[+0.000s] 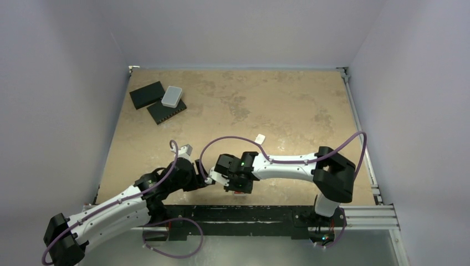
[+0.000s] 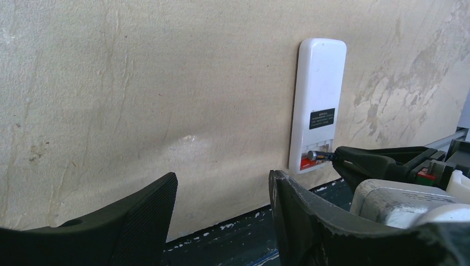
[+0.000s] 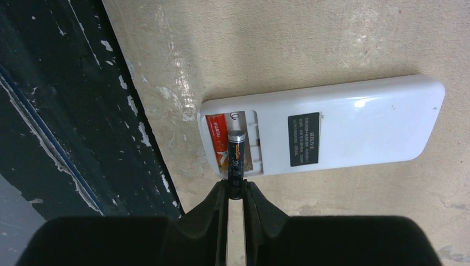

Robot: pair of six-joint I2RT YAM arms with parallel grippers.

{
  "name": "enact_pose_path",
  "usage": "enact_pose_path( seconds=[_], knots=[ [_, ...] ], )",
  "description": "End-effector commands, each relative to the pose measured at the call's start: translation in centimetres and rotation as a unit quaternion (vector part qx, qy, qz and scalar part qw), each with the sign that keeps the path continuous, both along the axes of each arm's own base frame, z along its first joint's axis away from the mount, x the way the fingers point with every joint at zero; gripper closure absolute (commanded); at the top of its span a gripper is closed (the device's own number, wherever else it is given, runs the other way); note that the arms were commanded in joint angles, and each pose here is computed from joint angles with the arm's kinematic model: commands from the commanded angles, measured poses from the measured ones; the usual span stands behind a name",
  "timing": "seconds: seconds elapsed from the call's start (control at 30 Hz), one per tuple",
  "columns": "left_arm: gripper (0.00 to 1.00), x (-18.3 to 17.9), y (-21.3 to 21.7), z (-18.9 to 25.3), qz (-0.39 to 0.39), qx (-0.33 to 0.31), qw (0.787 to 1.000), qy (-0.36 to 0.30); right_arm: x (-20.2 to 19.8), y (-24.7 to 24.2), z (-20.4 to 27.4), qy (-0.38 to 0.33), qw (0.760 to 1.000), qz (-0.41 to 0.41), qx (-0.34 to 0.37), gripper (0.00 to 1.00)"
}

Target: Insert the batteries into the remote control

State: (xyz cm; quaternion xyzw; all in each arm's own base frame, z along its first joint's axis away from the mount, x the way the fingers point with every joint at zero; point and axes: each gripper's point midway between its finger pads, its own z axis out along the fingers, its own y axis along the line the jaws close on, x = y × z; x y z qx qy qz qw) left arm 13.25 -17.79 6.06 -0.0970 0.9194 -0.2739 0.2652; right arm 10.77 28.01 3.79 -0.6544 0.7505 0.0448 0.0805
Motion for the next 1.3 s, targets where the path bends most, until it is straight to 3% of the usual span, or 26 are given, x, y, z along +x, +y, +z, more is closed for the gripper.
enact_pose_path(
  seconds=[0.0,0.63,0.97,1.1,1.27],
  knots=[
    [0.38,0.3,-0.2,0.5,0.000,-0.007,1.000,-0.008,-0.3,1.8,1.3,0.007,0.999,0.001,0.034,0.80],
    [0.38,0.2,-0.2,0.3,-0.002,-0.008,1.000,-0.006,0.3,2.3,1.7,-0.009,0.999,-0.010,0.042,0.73],
    [0.38,0.1,-0.8,0.2,-0.014,-0.012,1.000,0.000,-0.1,3.7,5.4,-0.010,0.992,-0.024,0.127,0.68],
    [0.38,0.1,-1.2,0.2,-0.021,-0.016,1.000,0.001,0.2,3.5,6.5,-0.021,0.987,-0.059,0.147,0.67],
    [0.38,0.0,-1.5,0.1,-0.031,-0.019,0.999,0.003,2.2,2.8,8.6,-0.068,0.967,-0.161,0.187,0.66]
  ],
)
